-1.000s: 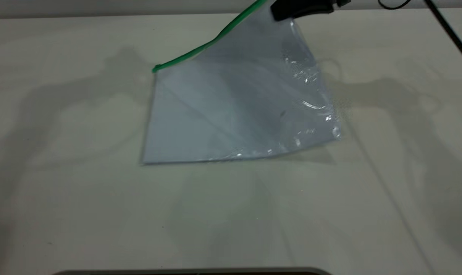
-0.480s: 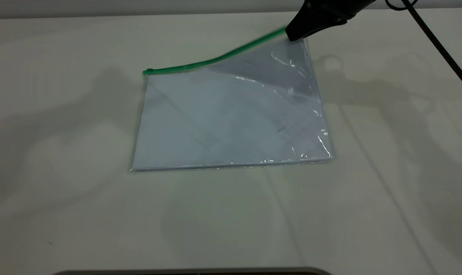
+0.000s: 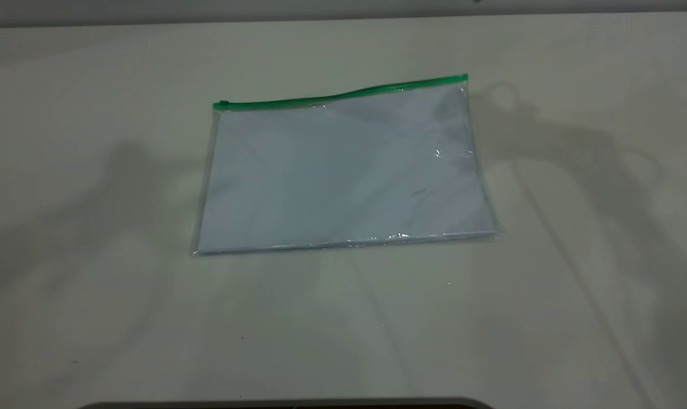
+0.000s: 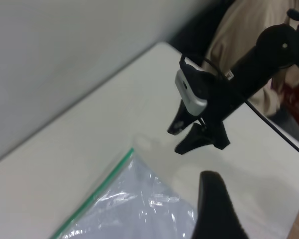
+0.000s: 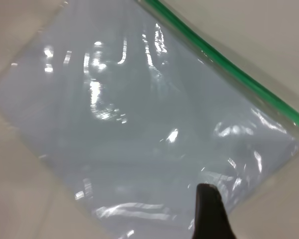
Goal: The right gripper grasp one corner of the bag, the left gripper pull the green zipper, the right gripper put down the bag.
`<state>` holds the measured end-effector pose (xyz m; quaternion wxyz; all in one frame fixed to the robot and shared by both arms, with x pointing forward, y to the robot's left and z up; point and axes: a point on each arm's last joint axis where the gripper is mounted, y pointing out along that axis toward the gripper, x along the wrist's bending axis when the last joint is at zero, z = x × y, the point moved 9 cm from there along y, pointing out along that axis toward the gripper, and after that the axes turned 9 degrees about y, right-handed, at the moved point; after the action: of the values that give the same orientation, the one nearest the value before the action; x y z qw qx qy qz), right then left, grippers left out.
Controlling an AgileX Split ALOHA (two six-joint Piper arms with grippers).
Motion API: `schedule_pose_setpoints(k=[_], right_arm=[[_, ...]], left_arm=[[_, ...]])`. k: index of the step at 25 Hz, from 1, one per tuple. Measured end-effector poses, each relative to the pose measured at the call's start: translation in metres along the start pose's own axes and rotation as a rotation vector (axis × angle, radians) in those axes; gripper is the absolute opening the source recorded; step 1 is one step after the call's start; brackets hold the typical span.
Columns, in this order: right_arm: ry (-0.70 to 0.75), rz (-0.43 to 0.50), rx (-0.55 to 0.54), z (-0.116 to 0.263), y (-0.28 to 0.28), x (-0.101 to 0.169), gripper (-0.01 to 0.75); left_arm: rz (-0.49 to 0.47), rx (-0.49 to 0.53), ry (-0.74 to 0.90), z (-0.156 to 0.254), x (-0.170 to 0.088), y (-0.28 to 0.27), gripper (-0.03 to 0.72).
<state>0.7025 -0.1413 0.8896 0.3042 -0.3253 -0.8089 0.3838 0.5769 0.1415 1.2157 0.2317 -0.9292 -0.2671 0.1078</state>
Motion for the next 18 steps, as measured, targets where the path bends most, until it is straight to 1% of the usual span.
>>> schedule_pose_setpoints(k=[3,6,8,10,12,14,18], right_arm=[[0.05,-0.048,-0.002,-0.009,-0.04,0.027,0.516],[0.103,-0.13,0.02,-0.011,-0.079,0.062,0.516],[0.117,-0.184,0.027,-0.011,-0.105,0.084,0.507],[0.132,-0.2,0.015,-0.013,-0.125,0.097,0.496],[0.167,-0.193,0.008,-0.01,-0.139,0.107,0.487],[0.201,-0.174,0.022,-0.001,-0.148,0.116,0.479],[0.212,-0.13,0.074,0.033,-0.164,0.142,0.469]], left_arm=[[-0.051,-0.032,0.043,-0.011,-0.02,-0.028,0.511],[-0.135,-0.048,0.083,-0.017,-0.038,-0.06,0.511],[-0.199,-0.054,0.092,-0.016,-0.051,-0.082,0.511],[-0.251,-0.048,0.079,-0.008,-0.062,-0.098,0.511],[-0.286,-0.038,0.059,0.006,-0.075,-0.111,0.511],[-0.309,0.005,0.035,0.031,-0.082,-0.115,0.511],[-0.339,0.092,-0.037,0.092,-0.101,-0.117,0.511]])
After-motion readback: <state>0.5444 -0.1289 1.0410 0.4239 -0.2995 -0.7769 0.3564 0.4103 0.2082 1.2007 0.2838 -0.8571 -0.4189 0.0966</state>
